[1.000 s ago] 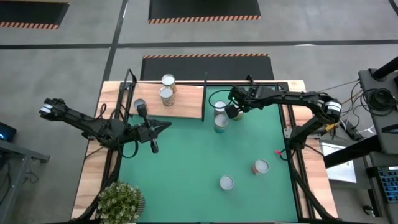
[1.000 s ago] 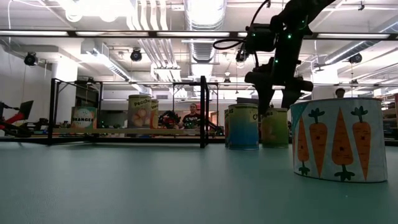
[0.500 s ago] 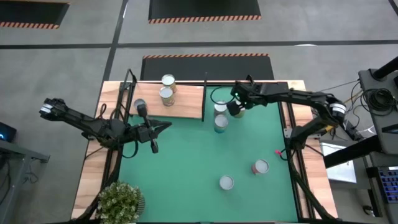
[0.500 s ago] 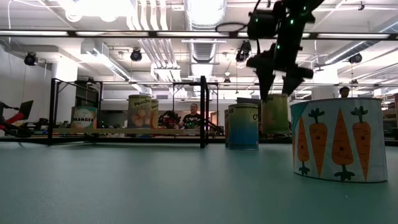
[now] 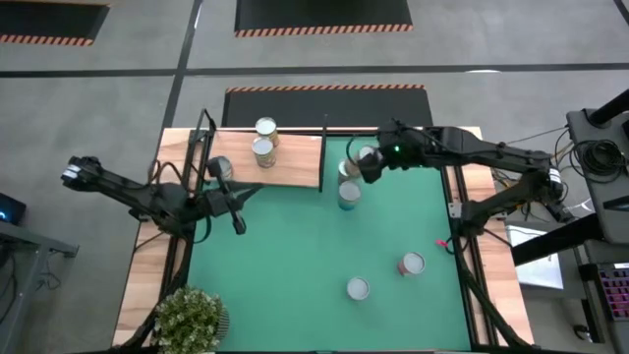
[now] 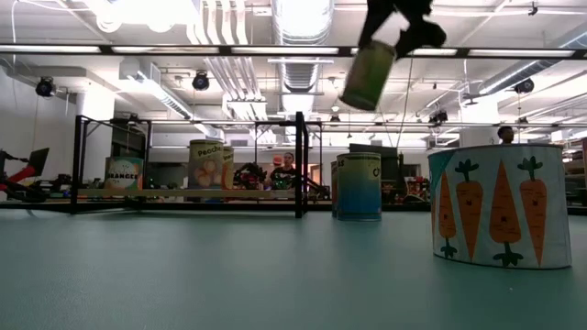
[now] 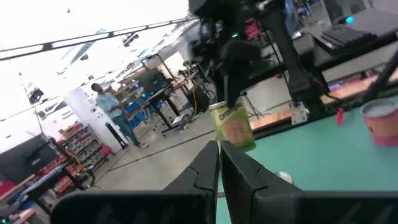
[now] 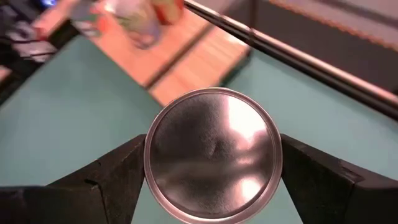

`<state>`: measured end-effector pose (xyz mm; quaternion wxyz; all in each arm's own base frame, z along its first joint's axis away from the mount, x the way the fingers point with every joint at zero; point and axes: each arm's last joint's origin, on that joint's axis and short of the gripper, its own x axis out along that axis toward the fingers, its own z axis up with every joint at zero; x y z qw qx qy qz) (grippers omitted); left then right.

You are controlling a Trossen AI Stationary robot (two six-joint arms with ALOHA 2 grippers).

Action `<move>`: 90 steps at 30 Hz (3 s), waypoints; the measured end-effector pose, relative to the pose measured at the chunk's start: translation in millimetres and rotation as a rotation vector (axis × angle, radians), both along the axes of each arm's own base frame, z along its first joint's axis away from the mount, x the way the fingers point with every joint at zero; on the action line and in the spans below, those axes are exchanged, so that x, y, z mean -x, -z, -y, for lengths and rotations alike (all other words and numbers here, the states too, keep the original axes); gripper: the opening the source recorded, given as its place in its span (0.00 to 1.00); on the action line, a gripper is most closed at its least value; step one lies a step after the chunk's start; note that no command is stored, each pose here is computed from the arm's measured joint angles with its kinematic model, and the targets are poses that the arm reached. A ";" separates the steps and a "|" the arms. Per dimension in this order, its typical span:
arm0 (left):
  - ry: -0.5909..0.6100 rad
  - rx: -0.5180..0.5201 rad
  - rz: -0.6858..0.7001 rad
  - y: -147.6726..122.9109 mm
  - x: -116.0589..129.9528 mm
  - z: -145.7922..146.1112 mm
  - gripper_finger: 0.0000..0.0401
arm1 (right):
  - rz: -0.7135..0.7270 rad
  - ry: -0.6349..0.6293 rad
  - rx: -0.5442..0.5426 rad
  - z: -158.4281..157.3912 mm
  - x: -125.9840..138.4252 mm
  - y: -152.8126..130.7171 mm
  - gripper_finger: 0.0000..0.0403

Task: Pick and place cans onto a shelf
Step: Put the large canned oranges on the shelf

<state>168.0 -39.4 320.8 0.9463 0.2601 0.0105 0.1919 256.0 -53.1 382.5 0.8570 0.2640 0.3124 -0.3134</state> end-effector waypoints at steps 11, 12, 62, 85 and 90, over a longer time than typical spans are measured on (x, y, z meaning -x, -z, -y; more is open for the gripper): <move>-0.004 0.093 0.088 -9.0 13.0 -5.5 0.00 | 0.106 -0.208 0.136 -30.4 -75.4 -22.0 0.78; -0.003 0.097 0.092 -9.5 13.8 -5.8 0.00 | 0.101 -0.221 0.149 -30.1 -83.0 -23.4 0.78; -0.002 0.103 0.093 -9.7 15.3 -6.3 0.00 | -0.228 -0.453 0.232 64.5 -244.8 109.6 0.90; 0.001 0.158 0.039 1.7 3.4 -2.1 0.00 | -0.257 -0.604 0.424 -20.0 -182.0 12.6 0.90; -0.009 0.216 0.001 4.6 -6.7 0.0 0.00 | -0.268 -0.635 0.419 -35.0 -153.7 21.9 0.90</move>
